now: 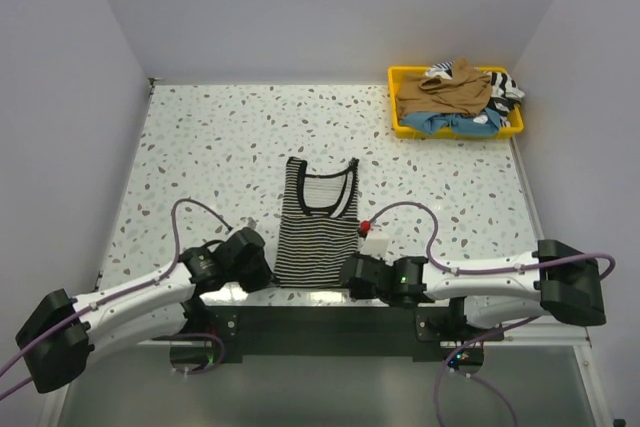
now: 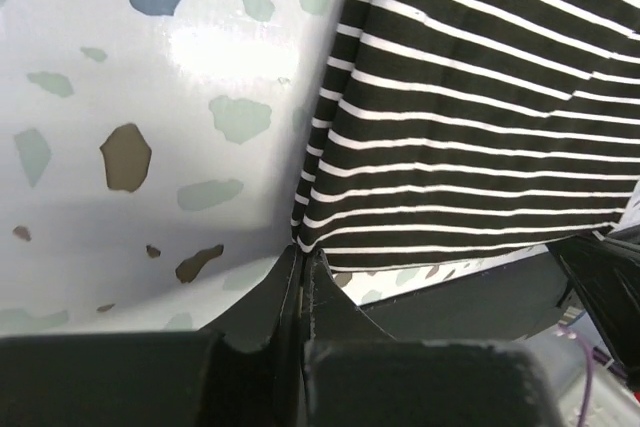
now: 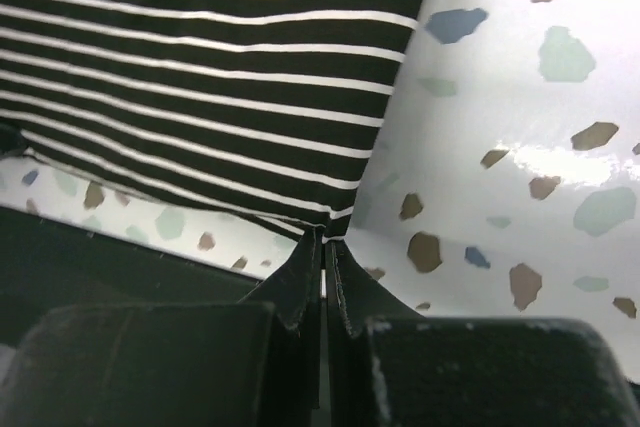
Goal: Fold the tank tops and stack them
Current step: Fold the tank top
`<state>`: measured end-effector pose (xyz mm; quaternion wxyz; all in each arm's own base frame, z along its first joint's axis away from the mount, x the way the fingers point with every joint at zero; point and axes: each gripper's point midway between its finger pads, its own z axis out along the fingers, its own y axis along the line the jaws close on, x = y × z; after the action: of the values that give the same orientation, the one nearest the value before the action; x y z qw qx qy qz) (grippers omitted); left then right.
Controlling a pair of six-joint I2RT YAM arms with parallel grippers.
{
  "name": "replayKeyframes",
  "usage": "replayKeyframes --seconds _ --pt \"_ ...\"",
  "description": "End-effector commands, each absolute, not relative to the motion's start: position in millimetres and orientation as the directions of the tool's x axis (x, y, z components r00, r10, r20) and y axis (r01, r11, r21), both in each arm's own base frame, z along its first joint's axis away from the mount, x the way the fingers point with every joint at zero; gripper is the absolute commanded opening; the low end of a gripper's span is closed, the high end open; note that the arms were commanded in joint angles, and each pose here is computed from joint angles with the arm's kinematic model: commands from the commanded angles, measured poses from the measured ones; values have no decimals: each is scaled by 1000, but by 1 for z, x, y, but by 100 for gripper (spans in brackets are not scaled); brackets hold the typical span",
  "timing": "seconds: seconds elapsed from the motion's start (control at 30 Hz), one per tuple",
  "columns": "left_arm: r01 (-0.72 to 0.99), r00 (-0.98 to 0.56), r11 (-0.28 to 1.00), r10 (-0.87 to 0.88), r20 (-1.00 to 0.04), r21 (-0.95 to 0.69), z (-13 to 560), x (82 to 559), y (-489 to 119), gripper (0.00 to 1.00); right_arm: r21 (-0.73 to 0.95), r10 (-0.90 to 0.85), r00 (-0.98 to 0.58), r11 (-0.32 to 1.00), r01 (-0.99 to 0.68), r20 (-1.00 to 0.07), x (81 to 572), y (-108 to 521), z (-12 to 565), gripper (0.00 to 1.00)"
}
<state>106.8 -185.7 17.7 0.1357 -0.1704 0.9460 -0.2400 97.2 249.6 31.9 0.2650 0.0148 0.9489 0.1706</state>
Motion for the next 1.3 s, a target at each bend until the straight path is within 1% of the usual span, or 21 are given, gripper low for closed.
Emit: replayKeyframes --seconds 0.0,0.07,0.1,0.17,0.2,0.23,0.37,0.47,0.57,0.6,0.67,0.7,0.73,0.87,1.03,1.07,1.1,1.17,1.2,1.23,1.27 --pt "-176 -914 858 -324 -243 -482 37 104 -182 0 280 14 -819 943 -179 -574 90 255 61 0" --pt "-157 -927 862 -297 -230 -481 46 92 -183 0 281 0 -803 937 -209 -596 85 265 79 0" --pt "-141 -923 846 -300 -242 -514 64 93 -189 0 265 -34 -797 934 -241 -603 76 267 88 0" --pt "-132 -923 857 -290 -254 -499 78 83 -185 0 260 -36 -785 933 -248 -619 73 269 100 0" --pt "-117 -912 835 -304 -274 -537 102 86 -189 0 258 -46 -782 931 -260 -622 69 269 110 0" --pt "-120 -912 844 -302 -278 -523 108 84 -184 0 265 -42 -778 928 -263 -627 69 270 117 0" --pt "-99 -880 808 -343 -328 -581 148 97 -192 0 266 -33 -748 923 -277 -663 76 273 144 0" --pt "-92 -844 789 -386 -374 -607 174 115 -203 0 248 -14 -708 932 -265 -706 90 274 169 0" --pt "-88 -799 780 -427 -423 -620 194 140 -209 0 250 -1 -702 934 -256 -713 104 274 183 0" --pt "-80 -788 768 -439 -432 -635 206 149 -213 0 268 39 -702 938 -220 -711 117 272 188 0" --pt "-77 -755 753 -473 -455 -654 221 171 -211 0 281 42 -698 932 -231 -714 126 270 195 0" --pt "-75 -754 743 -479 -450 -665 227 177 -214 0 313 84 -692 926 -212 -717 136 268 203 0" --pt "-60 -741 727 -492 -457 -684 234 185 -218 0 309 80 -691 927 -214 -718 141 266 203 0" --pt "-61 -727 730 -500 -470 -681 239 214 -219 0 338 112 -711 922 -186 -695 157 261 204 0" --pt "-71 -742 711 -506 -439 -700 218 251 -234 0 427 174 -771 894 -137 -612 179 262 182 0" --pt "-84 -736 708 -519 -435 -701 215 261 -232 0 437 211 -771 894 -96 -601 193 255 179 0" --pt "-103 -735 716 -522 -432 -690 205 272 -232 0 460 228 -773 883 -91 -592 200 256 179 0" --pt "-77 -717 692 -539 -442 -718 210 295 -236 0 487 225 -798 869 -95 -558 209 258 174 0" --pt "-86 -718 692 -542 -436 -717 205 307 -240 0 512 274 -785 856 -64 -555 229 252 178 0" --pt "-70 -701 677 -555 -447 -732 210 321 -243 0 531 261 -805 844 -77 -533 233 255 178 0" --pt "-79 -709 679 -553 -437 -730 199 335 -245 0 529 294 -806 848 -28 -514 253 245 170 0"
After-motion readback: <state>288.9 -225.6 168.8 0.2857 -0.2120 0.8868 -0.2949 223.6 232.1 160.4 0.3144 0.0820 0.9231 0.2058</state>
